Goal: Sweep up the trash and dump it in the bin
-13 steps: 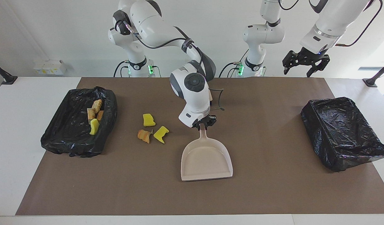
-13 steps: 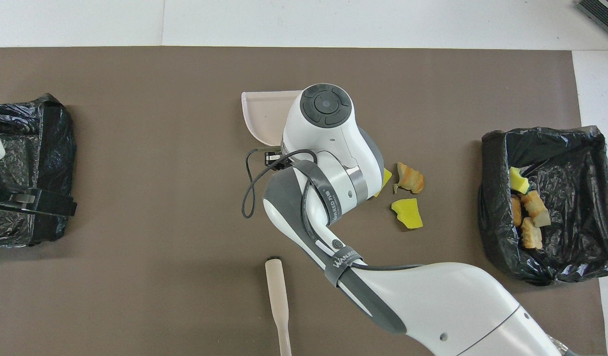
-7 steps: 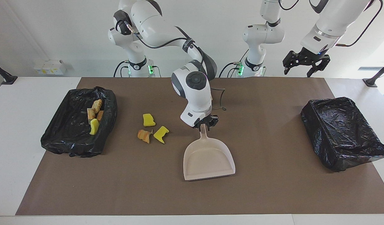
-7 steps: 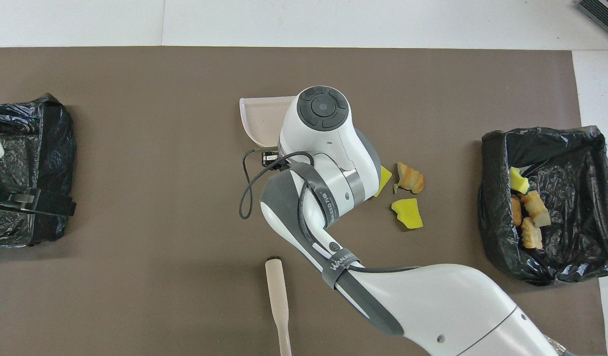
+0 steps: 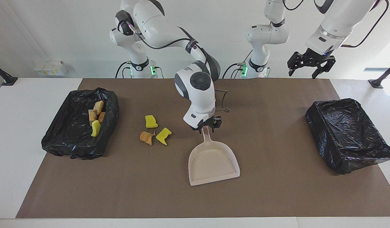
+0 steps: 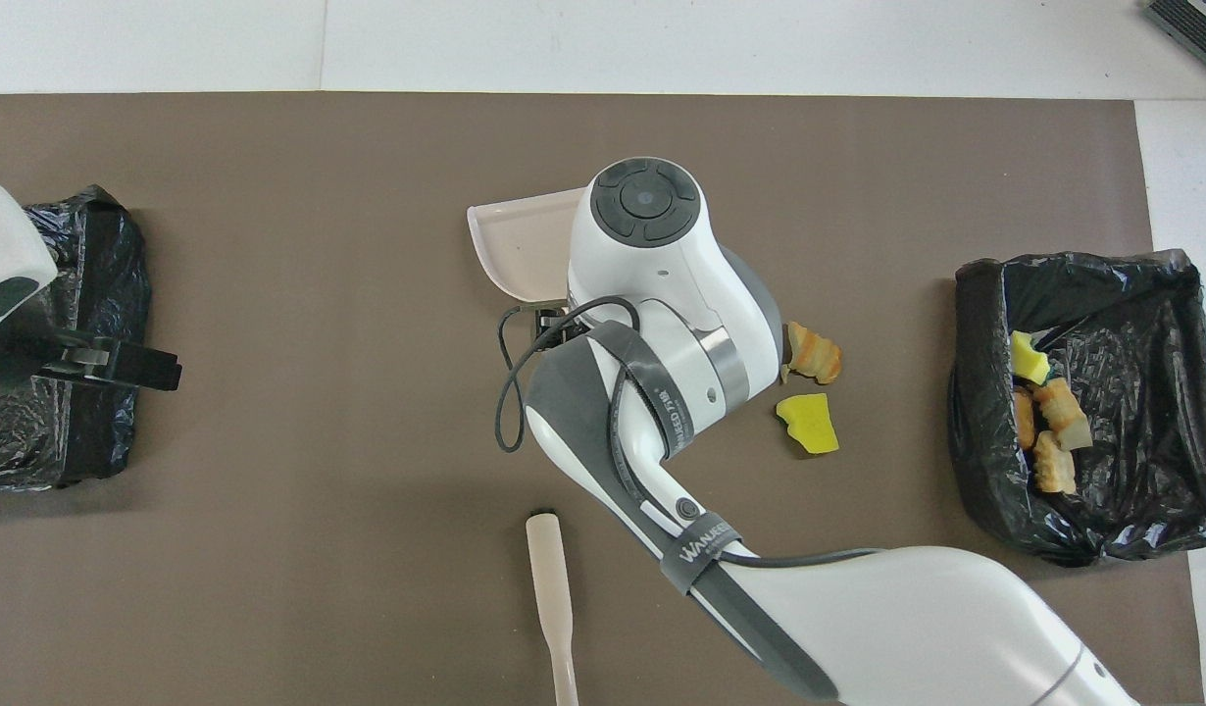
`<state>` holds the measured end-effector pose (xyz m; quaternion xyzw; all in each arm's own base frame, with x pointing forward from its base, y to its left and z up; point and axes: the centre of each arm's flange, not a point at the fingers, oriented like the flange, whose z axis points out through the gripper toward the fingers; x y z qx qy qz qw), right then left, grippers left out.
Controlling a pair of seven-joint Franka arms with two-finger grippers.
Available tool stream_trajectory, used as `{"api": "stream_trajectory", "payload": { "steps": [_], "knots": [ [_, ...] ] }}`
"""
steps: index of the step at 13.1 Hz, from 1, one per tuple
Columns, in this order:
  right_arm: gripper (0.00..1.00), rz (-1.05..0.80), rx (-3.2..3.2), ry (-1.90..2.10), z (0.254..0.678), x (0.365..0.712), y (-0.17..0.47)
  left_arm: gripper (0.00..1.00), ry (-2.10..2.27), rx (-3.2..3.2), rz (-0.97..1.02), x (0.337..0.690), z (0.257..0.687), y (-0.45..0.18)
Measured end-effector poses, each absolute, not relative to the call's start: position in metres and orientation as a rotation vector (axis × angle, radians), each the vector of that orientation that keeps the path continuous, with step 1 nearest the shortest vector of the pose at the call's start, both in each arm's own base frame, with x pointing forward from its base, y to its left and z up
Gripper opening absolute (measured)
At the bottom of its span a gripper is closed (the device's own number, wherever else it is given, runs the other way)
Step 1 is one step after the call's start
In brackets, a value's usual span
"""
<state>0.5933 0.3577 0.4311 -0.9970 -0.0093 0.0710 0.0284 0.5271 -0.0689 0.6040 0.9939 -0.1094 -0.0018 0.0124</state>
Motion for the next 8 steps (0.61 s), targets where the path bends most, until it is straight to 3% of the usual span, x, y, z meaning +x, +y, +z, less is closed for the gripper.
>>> {"api": "stream_trajectory", "payload": {
  "steps": [4, 8],
  "knots": [
    [1.0, 0.327, -3.094, -0.055, 0.491, 0.545, 0.33, 1.0, -0.369, 3.091, 0.045, 0.549, 0.577, -0.101],
    [1.0, 0.499, -3.058, -0.162, 0.473, 0.434, 0.37, 1.0, -0.328, 3.084, 0.101, 0.571, 0.533, -0.16]
  ]
}}
